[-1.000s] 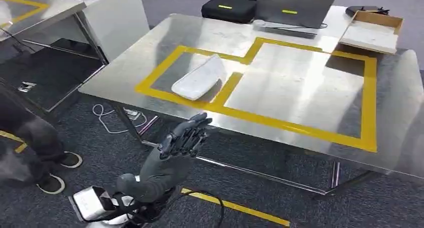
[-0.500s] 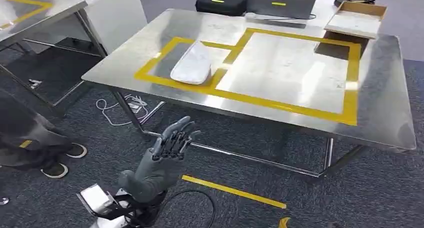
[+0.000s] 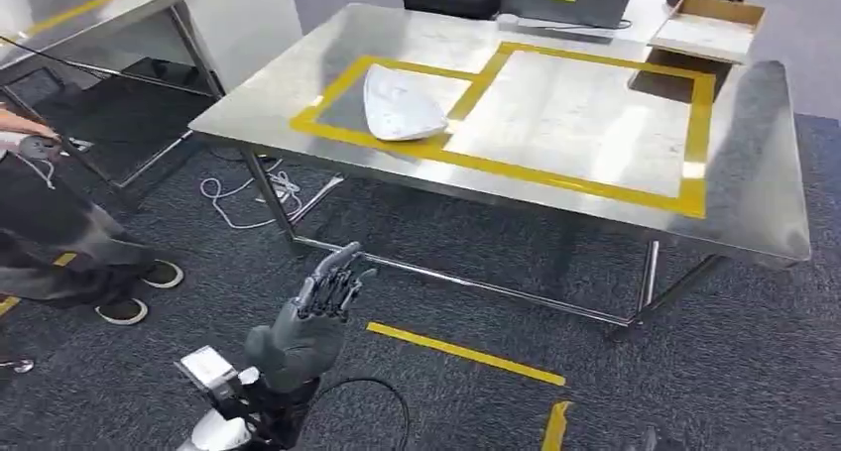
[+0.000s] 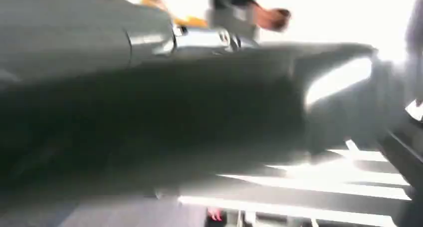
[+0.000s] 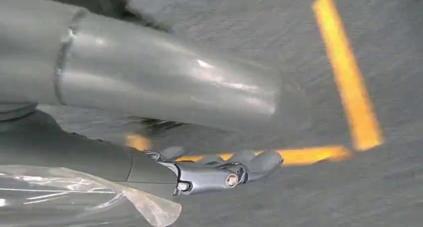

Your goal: Take the parts from the cabinet and place them on the table.

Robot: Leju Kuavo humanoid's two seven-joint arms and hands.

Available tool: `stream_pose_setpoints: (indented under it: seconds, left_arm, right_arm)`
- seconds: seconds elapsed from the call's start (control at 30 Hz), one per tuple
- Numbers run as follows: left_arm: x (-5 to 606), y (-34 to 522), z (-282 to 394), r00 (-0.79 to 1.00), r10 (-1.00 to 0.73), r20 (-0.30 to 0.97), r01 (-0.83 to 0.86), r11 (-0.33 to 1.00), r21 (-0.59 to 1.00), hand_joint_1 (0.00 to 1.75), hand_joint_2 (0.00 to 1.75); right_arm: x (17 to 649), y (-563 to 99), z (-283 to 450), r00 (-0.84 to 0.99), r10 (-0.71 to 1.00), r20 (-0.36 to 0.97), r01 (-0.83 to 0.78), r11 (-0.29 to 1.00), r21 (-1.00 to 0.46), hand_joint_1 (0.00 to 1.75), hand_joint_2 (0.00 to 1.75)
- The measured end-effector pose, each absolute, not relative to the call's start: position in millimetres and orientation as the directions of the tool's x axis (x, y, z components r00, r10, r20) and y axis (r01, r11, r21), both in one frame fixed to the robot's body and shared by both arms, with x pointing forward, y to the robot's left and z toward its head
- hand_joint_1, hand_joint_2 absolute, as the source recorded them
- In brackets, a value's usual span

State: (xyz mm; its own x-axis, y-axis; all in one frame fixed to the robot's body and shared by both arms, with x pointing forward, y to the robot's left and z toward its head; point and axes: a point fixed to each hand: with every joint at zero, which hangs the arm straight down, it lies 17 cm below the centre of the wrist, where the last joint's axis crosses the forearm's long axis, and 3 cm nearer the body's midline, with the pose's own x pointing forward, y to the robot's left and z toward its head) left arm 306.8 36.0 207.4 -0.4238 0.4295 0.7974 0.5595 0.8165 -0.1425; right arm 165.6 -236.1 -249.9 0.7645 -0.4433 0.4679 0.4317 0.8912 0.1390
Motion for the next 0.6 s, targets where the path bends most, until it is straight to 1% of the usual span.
stream_pose_setpoints:
  seconds: [0.1, 0.17, 0.23, 0.27, 0.3, 0.33, 0.37, 0.43, 0.5, 0.53, 0.6]
  left_arm:
    - [317, 44, 165, -0.361, 0.369, 0.856, 0.499, 0.852, -0.157, 0.0, 0.0]
    - [334, 64, 118, -0.276, 0.317, 0.907, 0.402, 0.896, -0.191, 0.0, 0.0]
    - [361, 103, 34, -0.085, 0.169, 0.982, 0.204, 0.968, -0.149, 0.0, 0.0]
    - [367, 129, -12, 0.051, 0.122, 0.991, 0.1, 0.987, -0.127, 0.0, 0.0]
    - [363, 157, -56, 0.194, 0.118, 0.974, -0.002, 0.993, -0.12, 0.0, 0.0]
    - [350, 184, -97, 0.333, 0.122, 0.935, -0.095, 0.991, -0.095, 0.0, 0.0]
    - [325, 201, -139, 0.486, 0.1, 0.868, -0.142, 0.989, -0.034, 0.0, 0.0]
    - [250, 223, -205, 0.724, 0.062, 0.687, -0.152, 0.986, 0.071, 0.0, 0.0]
    - [206, 228, -229, 0.795, 0.045, 0.605, -0.14, 0.984, 0.11, 0.0, 0.0]
    - [188, 230, -239, 0.834, 0.012, 0.552, -0.107, 0.984, 0.141, 0.0, 0.0]
    - [160, 227, -253, 0.89, -0.114, 0.441, 0.028, 0.98, 0.195, 0.0, 0.0]
  right_arm:
    - [140, -238, -260, 0.797, -0.458, 0.393, 0.457, 0.883, 0.101, 0.0, 0.0]
    - [129, -238, -263, 0.811, -0.454, 0.368, 0.458, 0.885, 0.084, 0.0, 0.0]
    - [122, -241, -266, 0.819, -0.46, 0.342, 0.47, 0.881, 0.061, 0.0, 0.0]
    - [120, -242, -267, 0.82, -0.463, 0.336, 0.474, 0.879, 0.053, 0.0, 0.0]
    - [118, -241, -267, 0.823, -0.46, 0.333, 0.473, 0.88, 0.048, 0.0, 0.0]
    - [116, -238, -268, 0.834, -0.443, 0.328, 0.455, 0.889, 0.043, 0.0, 0.0]
    - [113, -236, -269, 0.855, -0.407, 0.323, 0.419, 0.907, 0.032, 0.0, 0.0]
    - [108, -226, -269, 0.895, -0.316, 0.315, 0.326, 0.945, 0.022, 0.0, 0.0]
    - [108, -223, -269, 0.904, -0.288, 0.315, 0.298, 0.954, 0.018, 0.0, 0.0]
    - [106, -222, -269, 0.914, -0.259, 0.313, 0.269, 0.963, 0.013, 0.0, 0.0]
    - [104, -218, -270, 0.931, -0.187, 0.314, 0.195, 0.981, 0.005, 0.0, 0.0]
